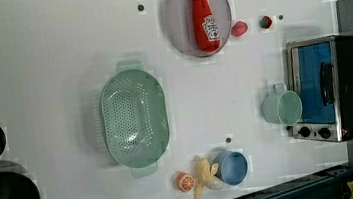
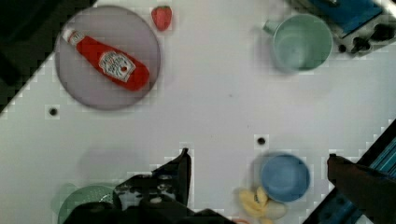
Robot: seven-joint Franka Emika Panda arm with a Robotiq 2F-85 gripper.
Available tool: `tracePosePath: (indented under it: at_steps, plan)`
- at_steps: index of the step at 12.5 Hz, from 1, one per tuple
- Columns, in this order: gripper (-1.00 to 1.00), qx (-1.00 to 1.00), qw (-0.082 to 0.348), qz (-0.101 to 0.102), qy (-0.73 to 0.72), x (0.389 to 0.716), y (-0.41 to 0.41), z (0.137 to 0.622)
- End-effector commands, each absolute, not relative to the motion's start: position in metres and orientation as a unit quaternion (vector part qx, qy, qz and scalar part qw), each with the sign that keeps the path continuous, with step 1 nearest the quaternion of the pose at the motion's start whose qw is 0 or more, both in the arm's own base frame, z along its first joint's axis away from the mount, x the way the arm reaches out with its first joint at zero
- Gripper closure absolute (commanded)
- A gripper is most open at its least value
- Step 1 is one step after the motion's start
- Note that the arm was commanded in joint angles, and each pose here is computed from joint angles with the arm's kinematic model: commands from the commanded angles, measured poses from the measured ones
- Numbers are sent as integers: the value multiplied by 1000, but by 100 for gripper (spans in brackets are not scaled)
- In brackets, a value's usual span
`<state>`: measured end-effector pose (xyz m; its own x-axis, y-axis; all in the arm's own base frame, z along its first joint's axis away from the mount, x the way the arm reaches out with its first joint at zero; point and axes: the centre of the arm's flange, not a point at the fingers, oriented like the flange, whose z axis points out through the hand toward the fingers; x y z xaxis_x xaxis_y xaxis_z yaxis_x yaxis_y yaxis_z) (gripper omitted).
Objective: Drag strainer left to right.
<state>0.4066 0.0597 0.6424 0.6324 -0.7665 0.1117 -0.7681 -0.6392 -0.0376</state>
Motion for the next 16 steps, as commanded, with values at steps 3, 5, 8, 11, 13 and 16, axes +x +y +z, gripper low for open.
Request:
tracePosePath:
  at_steps: [3, 5, 8, 11, 13, 16]
  plan:
    - [-100, 875, 37, 36, -482, 441, 224, 505]
    - [-100, 845, 22, 30, -533, 446, 268, 466]
    - [-100, 801, 9, -1, -599, 452, 310, 404]
    - [-100, 761, 1, -40, -647, 458, 332, 340]
    - [-100, 739, -7, -64, -671, 464, 341, 296]
    - [-100, 734, -21, -78, -675, 474, 339, 238]
